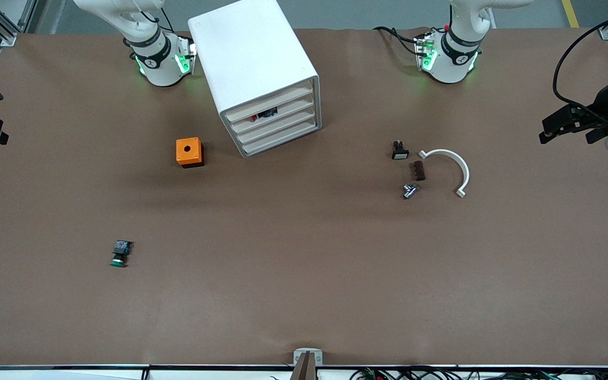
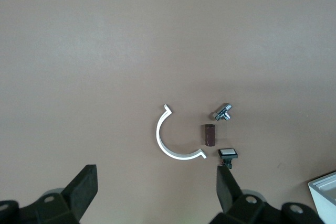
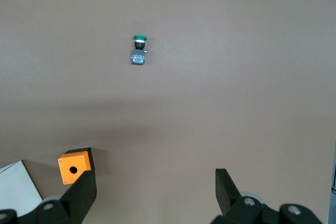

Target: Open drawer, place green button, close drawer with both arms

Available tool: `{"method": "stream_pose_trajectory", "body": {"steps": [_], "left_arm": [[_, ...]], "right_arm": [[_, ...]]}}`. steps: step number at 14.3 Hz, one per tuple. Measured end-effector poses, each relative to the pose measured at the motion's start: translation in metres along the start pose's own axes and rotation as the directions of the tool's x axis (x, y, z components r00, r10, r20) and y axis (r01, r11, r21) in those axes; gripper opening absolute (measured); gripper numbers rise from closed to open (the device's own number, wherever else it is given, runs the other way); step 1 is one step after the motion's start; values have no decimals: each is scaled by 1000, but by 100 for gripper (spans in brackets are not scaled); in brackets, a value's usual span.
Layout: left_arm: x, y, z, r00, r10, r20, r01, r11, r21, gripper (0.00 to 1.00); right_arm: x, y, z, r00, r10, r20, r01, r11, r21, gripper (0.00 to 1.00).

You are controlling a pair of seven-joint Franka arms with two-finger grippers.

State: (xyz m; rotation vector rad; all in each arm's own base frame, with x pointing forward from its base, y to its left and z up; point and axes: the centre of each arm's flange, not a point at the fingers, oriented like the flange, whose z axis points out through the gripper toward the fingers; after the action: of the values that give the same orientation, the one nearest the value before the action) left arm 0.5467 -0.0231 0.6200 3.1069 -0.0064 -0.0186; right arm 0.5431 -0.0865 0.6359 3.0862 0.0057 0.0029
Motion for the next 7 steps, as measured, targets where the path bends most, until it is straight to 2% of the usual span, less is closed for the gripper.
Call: {"method": "stream_pose_trajectory", "body": {"steps": [7], "left_arm": [[0,-1,1,1000,-2,3,2,1000,0,100]], "right_arm": [[2,-1,4,1000,-1,7,1,1000,0,100]]}}
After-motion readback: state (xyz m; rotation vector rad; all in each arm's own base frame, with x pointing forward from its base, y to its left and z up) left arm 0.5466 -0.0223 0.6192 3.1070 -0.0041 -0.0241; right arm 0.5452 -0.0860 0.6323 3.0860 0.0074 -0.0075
